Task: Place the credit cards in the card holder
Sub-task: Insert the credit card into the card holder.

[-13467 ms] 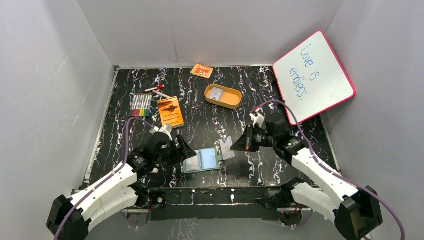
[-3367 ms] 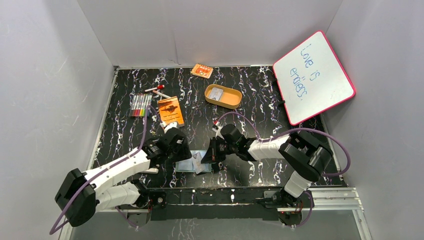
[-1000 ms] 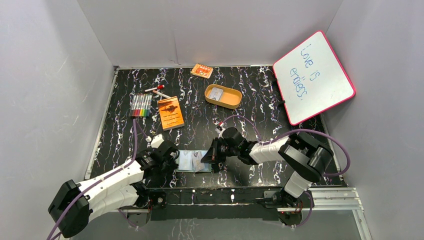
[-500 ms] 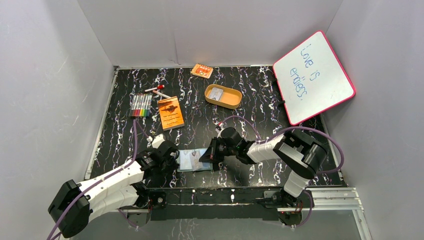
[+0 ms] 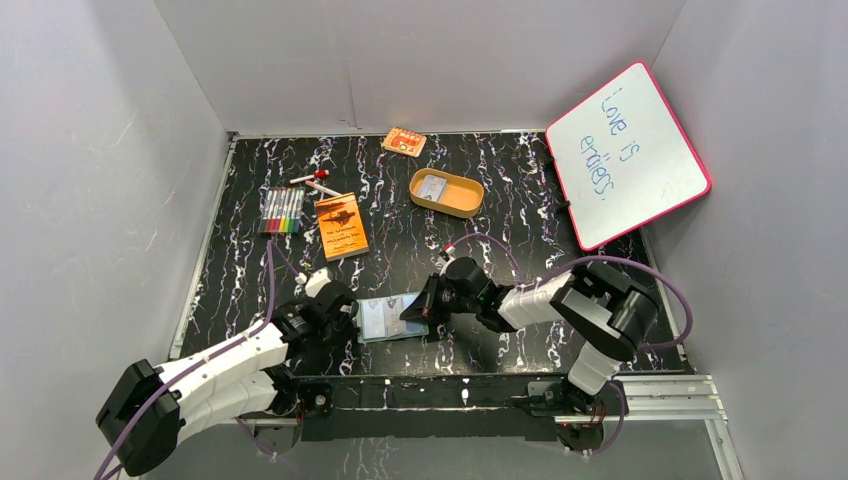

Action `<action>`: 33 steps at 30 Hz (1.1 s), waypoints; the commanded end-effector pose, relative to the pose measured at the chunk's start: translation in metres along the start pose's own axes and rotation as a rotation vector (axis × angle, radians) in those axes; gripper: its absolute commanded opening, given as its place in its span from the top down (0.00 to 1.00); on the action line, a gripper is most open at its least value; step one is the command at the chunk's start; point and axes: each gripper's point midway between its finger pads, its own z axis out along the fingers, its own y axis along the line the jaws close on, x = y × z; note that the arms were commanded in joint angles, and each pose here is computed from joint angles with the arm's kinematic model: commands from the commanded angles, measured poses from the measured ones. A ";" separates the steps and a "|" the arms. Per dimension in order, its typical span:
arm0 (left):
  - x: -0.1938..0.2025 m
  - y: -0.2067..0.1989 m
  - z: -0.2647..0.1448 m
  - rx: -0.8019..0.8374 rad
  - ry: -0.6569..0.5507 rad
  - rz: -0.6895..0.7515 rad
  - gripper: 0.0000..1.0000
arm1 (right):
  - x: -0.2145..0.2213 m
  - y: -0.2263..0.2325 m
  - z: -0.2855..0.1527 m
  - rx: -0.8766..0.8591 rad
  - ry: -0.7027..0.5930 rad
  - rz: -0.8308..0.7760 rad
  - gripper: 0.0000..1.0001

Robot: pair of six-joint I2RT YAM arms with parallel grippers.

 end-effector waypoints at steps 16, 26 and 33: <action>0.007 0.022 -0.001 -0.062 0.014 0.023 0.94 | -0.014 0.013 -0.010 -0.003 -0.081 -0.112 1.00; 0.007 0.023 0.000 -0.069 0.014 0.025 0.94 | -0.013 0.012 0.000 -0.012 -0.055 -0.116 1.00; 0.007 0.023 0.000 -0.071 0.013 0.026 0.94 | -0.014 0.018 -0.001 -0.040 -0.065 -0.115 1.00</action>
